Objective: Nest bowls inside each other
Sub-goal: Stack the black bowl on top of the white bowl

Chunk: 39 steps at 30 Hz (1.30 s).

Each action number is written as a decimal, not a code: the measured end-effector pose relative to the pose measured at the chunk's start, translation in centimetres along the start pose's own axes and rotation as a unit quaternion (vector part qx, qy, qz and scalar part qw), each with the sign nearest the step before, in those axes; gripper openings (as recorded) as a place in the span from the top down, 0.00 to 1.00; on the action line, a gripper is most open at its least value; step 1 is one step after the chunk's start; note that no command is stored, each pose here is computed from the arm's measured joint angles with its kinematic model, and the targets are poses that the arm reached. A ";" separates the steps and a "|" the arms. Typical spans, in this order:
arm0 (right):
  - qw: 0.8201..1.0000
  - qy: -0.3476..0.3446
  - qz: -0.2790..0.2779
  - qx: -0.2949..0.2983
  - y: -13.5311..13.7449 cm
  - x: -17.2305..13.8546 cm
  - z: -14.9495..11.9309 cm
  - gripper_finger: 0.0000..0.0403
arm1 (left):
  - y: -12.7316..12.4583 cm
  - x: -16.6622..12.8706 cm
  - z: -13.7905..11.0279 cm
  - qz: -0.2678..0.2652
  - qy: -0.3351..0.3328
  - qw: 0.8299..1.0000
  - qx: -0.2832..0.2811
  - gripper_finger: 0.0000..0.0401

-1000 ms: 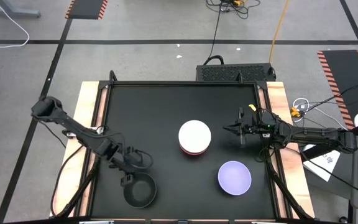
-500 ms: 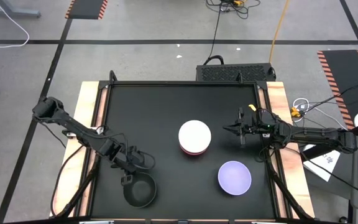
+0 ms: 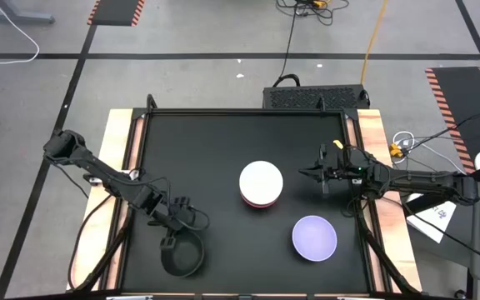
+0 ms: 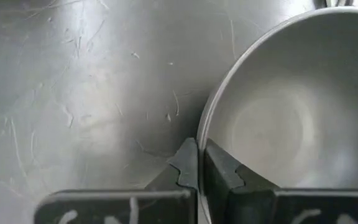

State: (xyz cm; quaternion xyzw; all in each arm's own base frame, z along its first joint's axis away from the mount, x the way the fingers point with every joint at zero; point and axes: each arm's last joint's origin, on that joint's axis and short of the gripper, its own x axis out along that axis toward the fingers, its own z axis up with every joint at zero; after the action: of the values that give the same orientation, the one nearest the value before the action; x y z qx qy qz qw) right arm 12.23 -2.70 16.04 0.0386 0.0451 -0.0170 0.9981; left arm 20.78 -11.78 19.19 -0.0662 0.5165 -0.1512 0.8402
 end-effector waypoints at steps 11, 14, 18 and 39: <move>1.000 0.003 0.000 -0.002 0.0 0.0 -0.1 1.00 | 0.0 -2.3 0.3 0.037 -0.064 0.994 0.086 0.99; 1.000 0.003 0.000 -0.002 0.0 0.0 -0.1 1.00 | 0.0 -3.9 0.4 0.042 -0.099 0.988 0.111 0.99; 1.000 0.005 0.000 -0.001 0.0 0.0 -0.1 1.00 | 0.1 -6.1 -0.1 0.044 -0.147 0.979 0.132 0.99; 1.000 0.019 -0.001 -0.002 0.0 0.0 -0.4 1.00 | 5.2 -2.3 -8.9 0.000 -0.430 0.893 0.130 0.99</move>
State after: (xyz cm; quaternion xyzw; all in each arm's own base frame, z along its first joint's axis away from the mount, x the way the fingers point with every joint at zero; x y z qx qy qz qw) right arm 12.22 -2.70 15.67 0.0369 0.0639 -0.0172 0.9971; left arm 12.88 -5.73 15.71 -0.0151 0.0801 -0.1733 0.9815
